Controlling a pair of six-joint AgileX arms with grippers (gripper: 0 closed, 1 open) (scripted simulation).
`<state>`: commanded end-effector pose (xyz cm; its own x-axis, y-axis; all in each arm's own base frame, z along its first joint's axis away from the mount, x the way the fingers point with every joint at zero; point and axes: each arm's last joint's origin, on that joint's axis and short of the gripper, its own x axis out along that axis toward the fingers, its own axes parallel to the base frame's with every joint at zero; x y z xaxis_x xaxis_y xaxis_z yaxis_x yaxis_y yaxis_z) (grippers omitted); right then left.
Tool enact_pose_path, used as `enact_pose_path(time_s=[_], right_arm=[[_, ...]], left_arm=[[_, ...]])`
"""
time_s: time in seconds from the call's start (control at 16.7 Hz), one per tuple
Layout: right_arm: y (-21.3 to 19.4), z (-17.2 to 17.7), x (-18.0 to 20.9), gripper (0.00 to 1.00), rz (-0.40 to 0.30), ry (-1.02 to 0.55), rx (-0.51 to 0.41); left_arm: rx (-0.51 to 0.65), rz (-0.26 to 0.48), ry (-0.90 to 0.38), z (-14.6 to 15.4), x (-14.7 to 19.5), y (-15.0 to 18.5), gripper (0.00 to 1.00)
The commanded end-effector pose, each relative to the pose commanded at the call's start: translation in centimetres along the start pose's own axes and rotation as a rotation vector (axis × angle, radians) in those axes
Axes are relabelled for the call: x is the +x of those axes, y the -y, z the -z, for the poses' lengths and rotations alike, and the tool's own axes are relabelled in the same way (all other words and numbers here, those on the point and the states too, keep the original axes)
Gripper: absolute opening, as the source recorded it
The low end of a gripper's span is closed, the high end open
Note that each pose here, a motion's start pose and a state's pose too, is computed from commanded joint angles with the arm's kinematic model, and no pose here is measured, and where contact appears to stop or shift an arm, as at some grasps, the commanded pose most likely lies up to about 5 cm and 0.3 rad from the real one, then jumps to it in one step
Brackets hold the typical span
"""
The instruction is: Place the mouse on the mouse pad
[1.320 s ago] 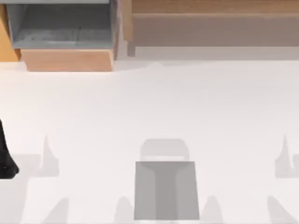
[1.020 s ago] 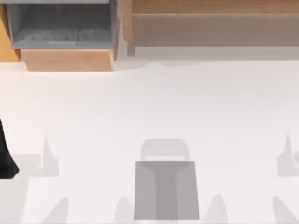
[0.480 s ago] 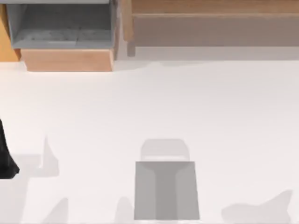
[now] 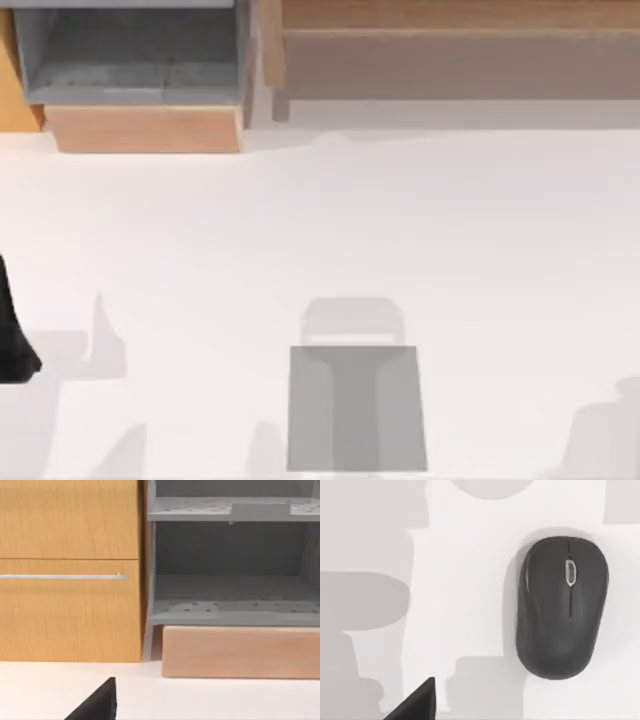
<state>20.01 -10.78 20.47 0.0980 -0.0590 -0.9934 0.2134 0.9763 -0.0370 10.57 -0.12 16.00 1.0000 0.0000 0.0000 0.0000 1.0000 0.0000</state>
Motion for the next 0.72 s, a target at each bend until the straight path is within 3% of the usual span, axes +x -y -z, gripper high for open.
enact_pose_path(time_s=[0.24, 0.72], right_arm=[[1.5, -1.3, 0.4, 1.00, -0.032, -0.104, 0.020], [1.5, -1.3, 1.5, 1.00, -0.034, -0.111, 0.020]], left_arm=[[0.000, 0.000, 0.000, 0.0, 0.0, 0.0, 1.00], [0.000, 0.000, 0.000, 0.0, 0.0, 0.0, 1.00]])
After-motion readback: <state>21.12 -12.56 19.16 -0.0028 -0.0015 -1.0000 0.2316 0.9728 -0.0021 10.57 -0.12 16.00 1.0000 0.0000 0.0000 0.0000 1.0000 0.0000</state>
